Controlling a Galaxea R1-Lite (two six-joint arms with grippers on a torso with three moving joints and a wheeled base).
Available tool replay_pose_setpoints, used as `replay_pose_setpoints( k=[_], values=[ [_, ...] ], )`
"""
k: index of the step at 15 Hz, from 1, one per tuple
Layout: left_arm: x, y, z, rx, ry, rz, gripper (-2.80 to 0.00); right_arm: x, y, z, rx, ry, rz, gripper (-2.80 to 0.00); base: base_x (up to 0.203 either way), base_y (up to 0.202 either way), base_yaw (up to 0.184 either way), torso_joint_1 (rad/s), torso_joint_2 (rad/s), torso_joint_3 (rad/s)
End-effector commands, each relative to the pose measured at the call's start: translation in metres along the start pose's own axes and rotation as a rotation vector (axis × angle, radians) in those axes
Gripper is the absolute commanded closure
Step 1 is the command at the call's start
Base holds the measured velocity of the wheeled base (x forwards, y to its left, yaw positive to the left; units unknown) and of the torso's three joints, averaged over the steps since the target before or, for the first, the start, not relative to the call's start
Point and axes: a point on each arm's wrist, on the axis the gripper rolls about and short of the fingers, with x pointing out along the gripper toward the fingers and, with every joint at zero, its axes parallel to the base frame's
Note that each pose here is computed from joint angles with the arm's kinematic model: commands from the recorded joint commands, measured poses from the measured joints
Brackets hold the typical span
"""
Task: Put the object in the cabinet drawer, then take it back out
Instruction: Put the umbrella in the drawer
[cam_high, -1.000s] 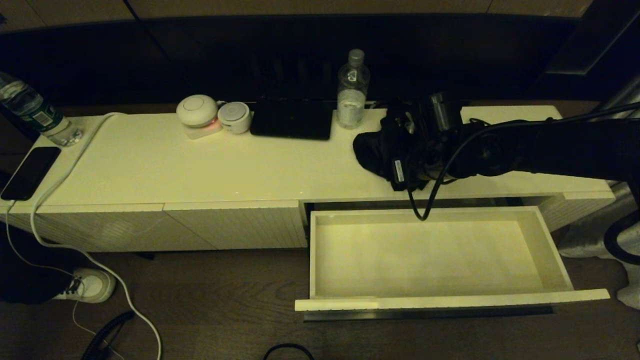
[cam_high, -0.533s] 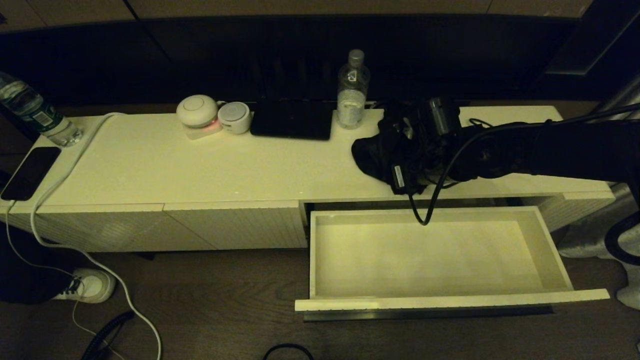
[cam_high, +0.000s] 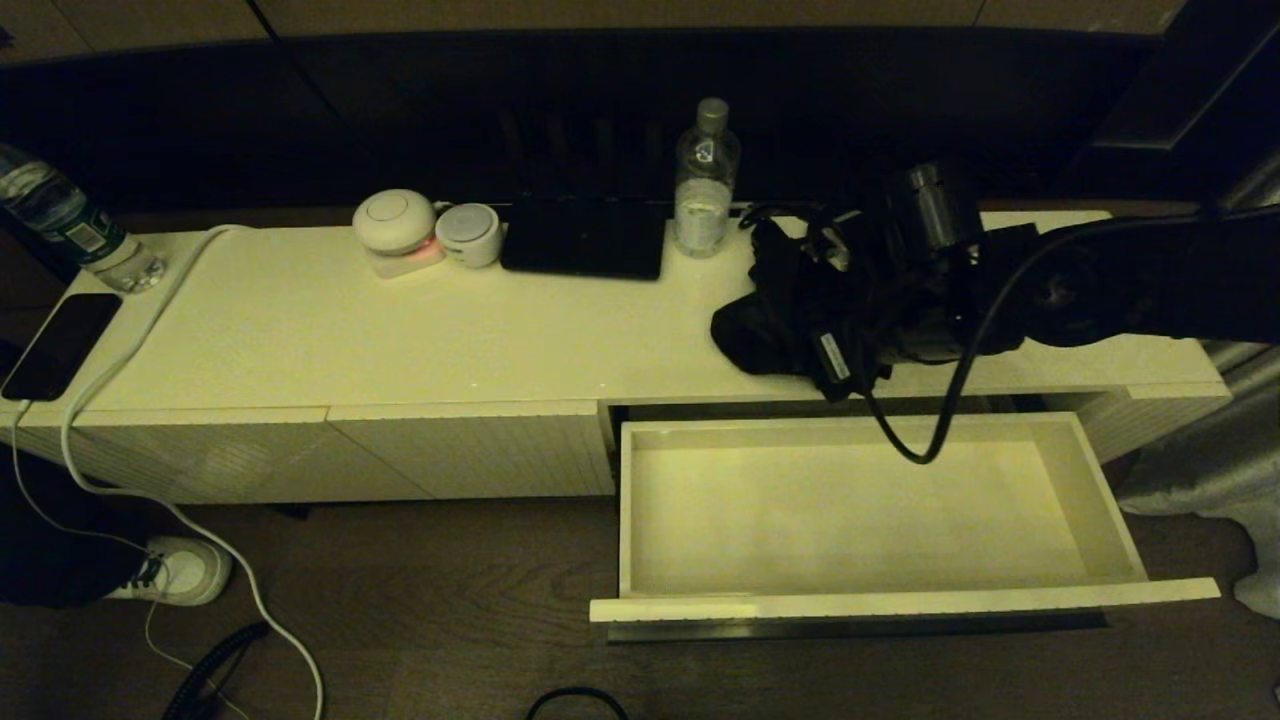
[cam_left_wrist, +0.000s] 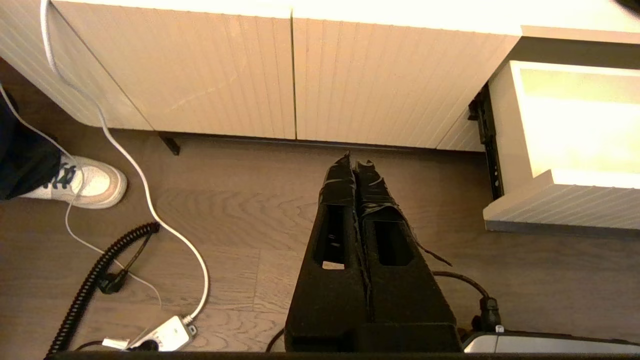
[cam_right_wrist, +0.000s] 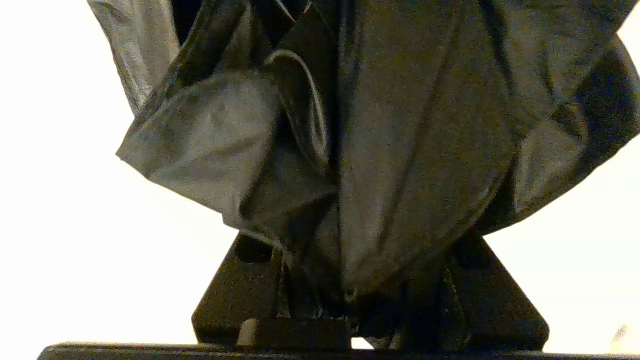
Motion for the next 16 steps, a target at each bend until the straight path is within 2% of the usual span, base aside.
replay_pose_setpoints(
  k=[1,5,7,9,14,16],
  values=[
    [0.0,0.0,0.0,-0.001,-0.002,0.0,0.0,-0.052,-0.017,0.0,-0.087,-0.054,-0.002,0.0,0.0,0.0,0.0,0.0,0.0,0.0],
    [0.0,0.0,0.0,-0.001,-0.002,0.0,0.0,-0.102,-0.032,-0.022,-0.27,-0.081,0.048,0.0,0.0,0.0,0.0,0.0,0.0,0.0],
    [0.0,0.0,0.0,-0.001,-0.002,0.0,0.0,-0.127,-0.039,-0.034,-0.319,-0.106,0.069,0.0,0.0,0.0,0.0,0.0,0.0,0.0],
    [0.0,0.0,0.0,-0.001,-0.002,0.0,0.0,-0.145,-0.041,-0.049,-0.353,-0.112,0.1,0.0,0.0,0.0,0.0,0.0,0.0,0.0],
    [0.0,0.0,0.0,-0.001,-0.002,0.0,0.0,-0.169,-0.039,-0.087,-0.381,-0.092,0.182,0.0,0.0,0.0,0.0,0.0,0.0,0.0],
    [0.0,0.0,0.0,-0.001,-0.002,0.0,0.0,-0.171,-0.039,-0.101,-0.447,-0.08,0.219,0.0,0.0,0.0,0.0,0.0,0.0,0.0]
  ],
)
